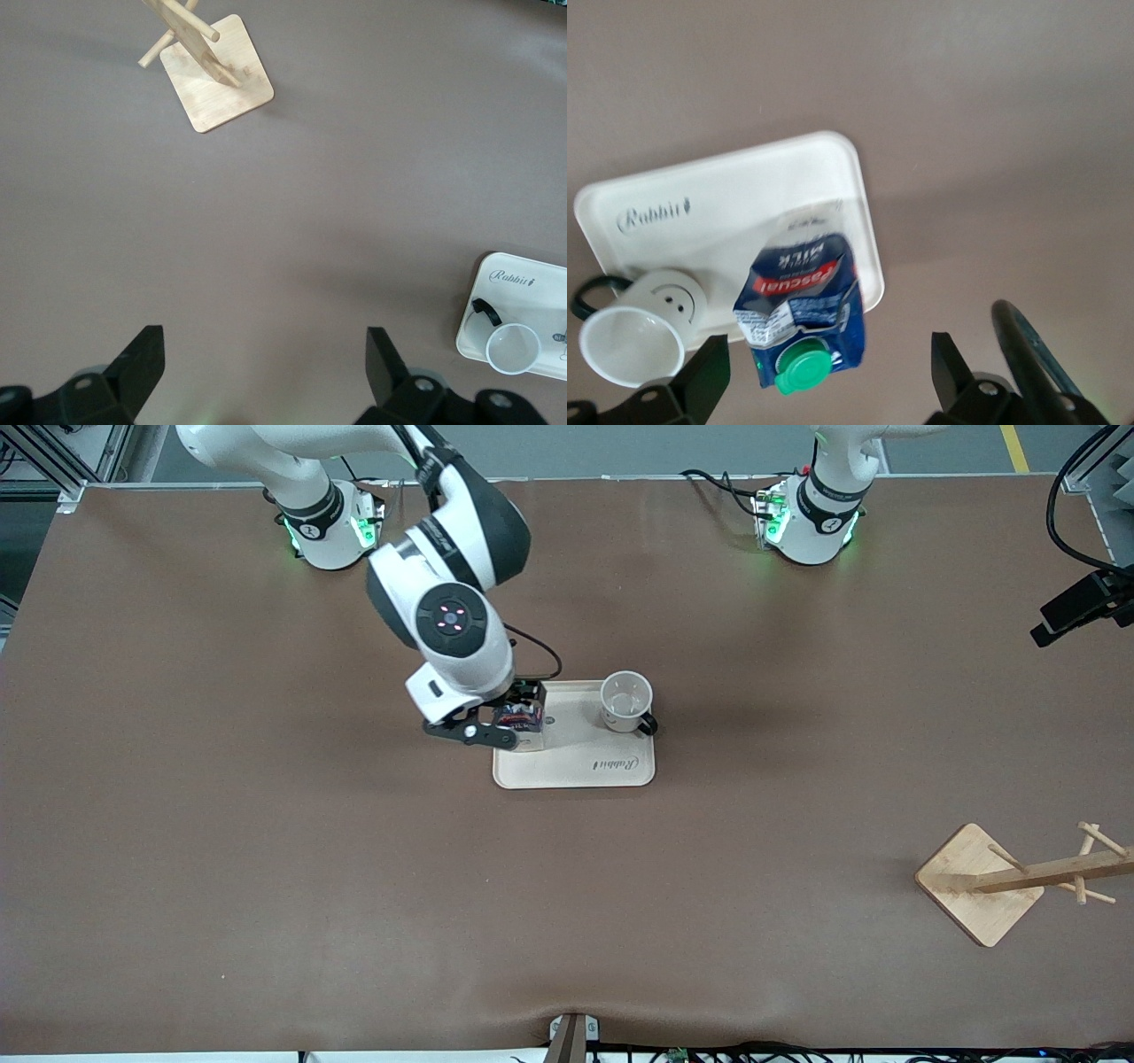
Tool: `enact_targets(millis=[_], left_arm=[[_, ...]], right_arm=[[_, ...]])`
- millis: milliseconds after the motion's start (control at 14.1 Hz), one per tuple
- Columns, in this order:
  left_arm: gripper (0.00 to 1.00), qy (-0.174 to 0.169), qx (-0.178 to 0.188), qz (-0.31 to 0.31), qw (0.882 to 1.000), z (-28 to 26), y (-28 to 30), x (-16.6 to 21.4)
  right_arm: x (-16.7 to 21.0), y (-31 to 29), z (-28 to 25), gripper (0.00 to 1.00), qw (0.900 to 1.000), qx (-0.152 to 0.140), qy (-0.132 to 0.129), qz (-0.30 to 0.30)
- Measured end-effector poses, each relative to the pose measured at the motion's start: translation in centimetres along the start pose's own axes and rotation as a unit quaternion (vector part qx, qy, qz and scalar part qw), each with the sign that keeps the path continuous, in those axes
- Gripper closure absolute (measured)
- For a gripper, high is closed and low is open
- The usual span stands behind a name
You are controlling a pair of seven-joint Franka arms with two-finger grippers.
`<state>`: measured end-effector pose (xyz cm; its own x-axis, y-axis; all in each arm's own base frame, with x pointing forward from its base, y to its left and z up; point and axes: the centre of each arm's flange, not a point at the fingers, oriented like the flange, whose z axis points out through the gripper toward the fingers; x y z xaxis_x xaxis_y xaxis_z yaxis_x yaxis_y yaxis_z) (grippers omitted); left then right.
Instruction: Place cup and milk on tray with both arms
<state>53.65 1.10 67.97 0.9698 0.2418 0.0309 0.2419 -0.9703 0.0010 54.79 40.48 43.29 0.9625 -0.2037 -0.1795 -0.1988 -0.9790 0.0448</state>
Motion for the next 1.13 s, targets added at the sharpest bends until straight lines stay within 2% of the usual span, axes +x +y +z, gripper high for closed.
enact_targets(millis=[212,425,566,708,849,1061,1132], left_arm=[[0.00,-0.003,0.001,0.001,1.000,0.0,0.0,-0.1],[0.00,-0.010,0.002,0.010,1.000,0.4,0.9,-0.4],[0.00,-0.016,0.004,0.029,0.999,0.9,2.9,-0.9],[0.00,-0.021,0.005,0.047,0.999,1.3,4.8,-1.5],[0.00,-0.024,0.006,0.056,0.998,1.6,5.7,-1.8],[0.00,-0.025,0.007,0.059,0.998,2.7,6.1,-1.7],[0.00,-0.024,0.006,0.062,0.998,3.2,6.4,-1.6]], right_arm=[[2.5,3.8,-3.8,0.00,1.000,-0.009,-0.002,0.029],[6.1,10.2,-10.0,0.00,0.997,0.012,0.008,0.073],[6.7,13.8,-13.9,0.00,0.997,0.024,0.031,0.061],[6.3,17.3,-16.2,0.00,0.999,0.011,0.031,0.041],[7.9,22.2,-17.2,0.00,0.999,-0.002,0.030,0.024],[10.7,32.1,-18.5,0.00,0.999,0.007,0.038,0.001],[11.3,35.5,-18.6,0.00,0.999,0.014,0.049,-0.002]])
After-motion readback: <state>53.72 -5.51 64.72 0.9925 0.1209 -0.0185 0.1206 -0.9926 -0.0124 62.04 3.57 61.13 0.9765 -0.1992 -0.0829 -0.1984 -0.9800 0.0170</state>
